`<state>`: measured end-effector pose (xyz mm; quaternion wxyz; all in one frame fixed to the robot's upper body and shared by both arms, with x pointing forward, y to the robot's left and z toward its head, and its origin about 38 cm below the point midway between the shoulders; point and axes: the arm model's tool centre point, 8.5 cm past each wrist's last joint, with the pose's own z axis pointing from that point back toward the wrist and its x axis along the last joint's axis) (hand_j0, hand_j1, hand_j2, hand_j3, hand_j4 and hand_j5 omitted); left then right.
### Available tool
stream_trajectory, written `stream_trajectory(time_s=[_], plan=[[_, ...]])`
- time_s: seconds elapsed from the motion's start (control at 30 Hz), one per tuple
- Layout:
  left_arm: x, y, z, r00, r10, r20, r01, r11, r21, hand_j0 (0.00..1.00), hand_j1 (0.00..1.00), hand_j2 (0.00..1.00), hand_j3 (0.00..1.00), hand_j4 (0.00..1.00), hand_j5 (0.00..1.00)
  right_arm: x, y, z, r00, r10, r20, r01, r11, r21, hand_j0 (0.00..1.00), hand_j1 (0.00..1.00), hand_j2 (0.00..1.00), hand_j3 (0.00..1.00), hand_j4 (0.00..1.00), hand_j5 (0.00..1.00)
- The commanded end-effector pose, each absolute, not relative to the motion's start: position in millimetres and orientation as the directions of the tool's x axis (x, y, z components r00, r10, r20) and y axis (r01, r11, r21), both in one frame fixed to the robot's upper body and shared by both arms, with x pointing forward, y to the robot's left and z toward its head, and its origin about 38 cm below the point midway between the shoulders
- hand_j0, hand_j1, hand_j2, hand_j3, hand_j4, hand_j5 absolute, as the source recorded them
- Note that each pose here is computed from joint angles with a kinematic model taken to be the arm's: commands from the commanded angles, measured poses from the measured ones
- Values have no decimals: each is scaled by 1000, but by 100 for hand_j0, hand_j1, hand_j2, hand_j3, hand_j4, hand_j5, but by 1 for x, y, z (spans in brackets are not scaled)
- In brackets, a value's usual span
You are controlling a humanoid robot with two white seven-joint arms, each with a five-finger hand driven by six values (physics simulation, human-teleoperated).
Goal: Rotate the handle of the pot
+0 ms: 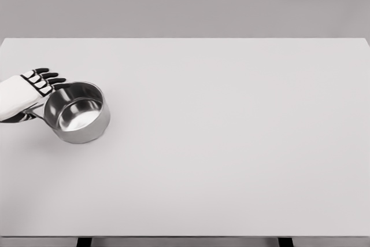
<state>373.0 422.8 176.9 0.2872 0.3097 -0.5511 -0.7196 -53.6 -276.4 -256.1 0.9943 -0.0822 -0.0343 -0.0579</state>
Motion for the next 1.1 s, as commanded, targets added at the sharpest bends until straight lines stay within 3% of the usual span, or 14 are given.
stream_trajectory(time_s=[0.0,1.07], plan=[[374,427,175,-633,-764,-122,79,-221,972,100,100,100,100,100,100,-54,-276,-256,991,-110,78,121,980,-158,100,100,100,100,100,100],[384,429,186,-621,-766,-166,44,-245,969,100,100,100,100,100,100,-54,-276,-256,991,-110,78,121,980,-160,100,100,100,100,100,100]])
